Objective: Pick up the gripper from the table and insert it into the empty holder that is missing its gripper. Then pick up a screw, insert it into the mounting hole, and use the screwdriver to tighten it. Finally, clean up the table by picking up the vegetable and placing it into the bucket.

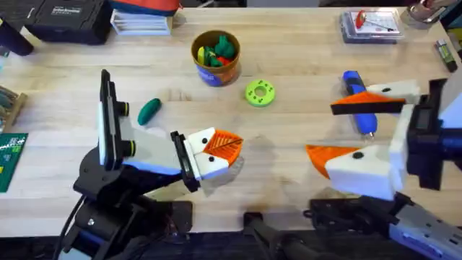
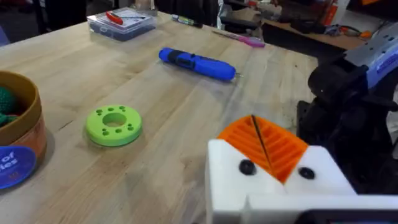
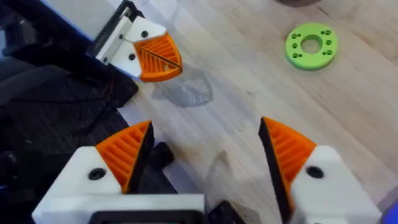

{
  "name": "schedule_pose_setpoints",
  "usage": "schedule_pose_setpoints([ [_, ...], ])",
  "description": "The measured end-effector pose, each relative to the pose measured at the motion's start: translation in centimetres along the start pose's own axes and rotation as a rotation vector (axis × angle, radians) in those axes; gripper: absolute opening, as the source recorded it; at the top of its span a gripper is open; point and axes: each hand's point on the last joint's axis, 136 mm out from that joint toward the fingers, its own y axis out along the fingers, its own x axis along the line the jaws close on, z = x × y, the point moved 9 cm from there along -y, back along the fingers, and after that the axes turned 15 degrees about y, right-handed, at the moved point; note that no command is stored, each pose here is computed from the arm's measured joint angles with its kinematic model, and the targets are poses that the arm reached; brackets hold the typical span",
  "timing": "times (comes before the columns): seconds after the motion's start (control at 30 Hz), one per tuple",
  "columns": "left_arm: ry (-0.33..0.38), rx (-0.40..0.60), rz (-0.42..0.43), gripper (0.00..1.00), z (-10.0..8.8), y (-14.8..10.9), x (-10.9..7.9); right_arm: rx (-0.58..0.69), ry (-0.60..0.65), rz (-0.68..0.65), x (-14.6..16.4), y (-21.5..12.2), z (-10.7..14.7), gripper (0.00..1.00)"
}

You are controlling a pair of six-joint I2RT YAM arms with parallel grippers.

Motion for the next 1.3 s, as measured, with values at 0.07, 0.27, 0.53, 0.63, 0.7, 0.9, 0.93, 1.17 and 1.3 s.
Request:
schedule_pose_setpoints([
  [0.07,0.0,0.0,0.0,0.005,0.0,0.0,0.0,-0.001,0.005,0.05,-0.4,0.0,0.1,0.994],
  [0.27,0.0,0.0,0.0,0.005,0.0,0.0,0.0,-0.039,0.052,0.294,-2.7,0.1,-0.7,0.992],
  [0.53,0.0,0.0,0.0,0.005,0.0,0.0,0.0,0.001,0.246,0.594,-8.6,0.9,-2.6,0.992],
  [0.63,0.0,0.0,0.0,0.005,0.0,0.0,0.0,-0.002,0.328,0.684,-11.6,0.5,-3.3,0.992],
  [0.7,0.0,0.0,0.0,0.005,0.0,0.0,0.0,-0.001,0.379,0.73,-13.8,0.1,-3.6,0.992],
  [0.9,0.0,0.0,0.0,0.005,0.0,0.0,0.0,-0.002,0.505,0.762,-19.9,-0.9,-3.6,0.992],
  [0.93,0.0,0.0,0.0,0.005,0.0,0.0,0.0,-0.012,0.523,0.767,-21.0,-1.1,-3.6,0.995],
  [1.17,0.0,0.0,0.0,0.005,0.0,0.0,0.0,-0.047,0.637,0.823,-27.2,-2.8,-2.3,0.994],
  [1.3,0.0,0.0,0.0,0.005,0.0,0.0,0.0,0.013,0.652,0.822,-29.3,-3.0,-0.8,0.994],
])
